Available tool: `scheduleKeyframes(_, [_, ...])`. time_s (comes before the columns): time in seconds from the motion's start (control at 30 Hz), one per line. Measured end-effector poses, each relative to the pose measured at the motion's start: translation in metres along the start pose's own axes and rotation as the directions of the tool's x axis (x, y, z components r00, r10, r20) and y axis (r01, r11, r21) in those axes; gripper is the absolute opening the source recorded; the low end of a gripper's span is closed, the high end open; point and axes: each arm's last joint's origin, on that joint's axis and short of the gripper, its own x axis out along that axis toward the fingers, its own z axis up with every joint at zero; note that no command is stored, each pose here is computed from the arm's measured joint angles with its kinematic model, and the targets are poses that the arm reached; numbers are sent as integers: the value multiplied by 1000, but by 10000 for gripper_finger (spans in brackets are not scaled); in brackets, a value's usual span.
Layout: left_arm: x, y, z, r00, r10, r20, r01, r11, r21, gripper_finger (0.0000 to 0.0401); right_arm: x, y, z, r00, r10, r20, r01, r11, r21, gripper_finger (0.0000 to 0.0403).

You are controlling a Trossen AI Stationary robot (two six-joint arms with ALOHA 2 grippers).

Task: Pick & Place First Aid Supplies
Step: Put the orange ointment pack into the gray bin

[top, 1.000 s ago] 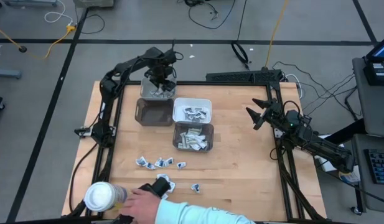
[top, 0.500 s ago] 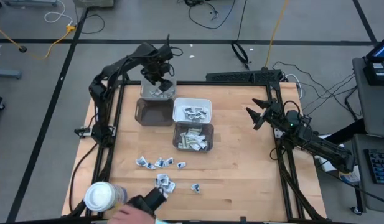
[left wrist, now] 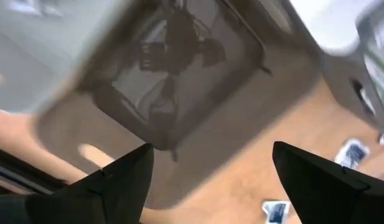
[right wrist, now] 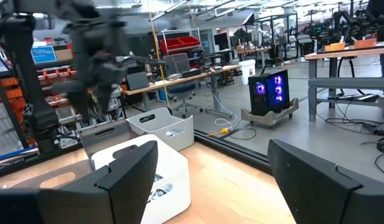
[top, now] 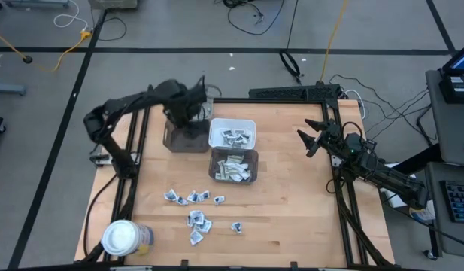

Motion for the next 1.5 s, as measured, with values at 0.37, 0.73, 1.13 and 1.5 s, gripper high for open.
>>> scheduleKeyframes(0.37, [33,-94,-78,1000,-18,-15,20,984,176,335,0,0,0,1000,1,0,-1,1000,0,297])
scheduleKeyframes(0.73, [53,-192,-152,979,-192,67,159,928,336,335,0,0,0,1000,1,0,-1,1000,0,297])
scheduleKeyframes(1.13, [92,-241,-206,976,-213,-53,220,945,244,335,0,0,0,1000,0,0,0,1000,0,297])
scheduleKeyframes(1.5, [126,-285,-210,972,-212,-100,227,956,184,335,0,0,0,1000,0,-1,0,1000,0,297])
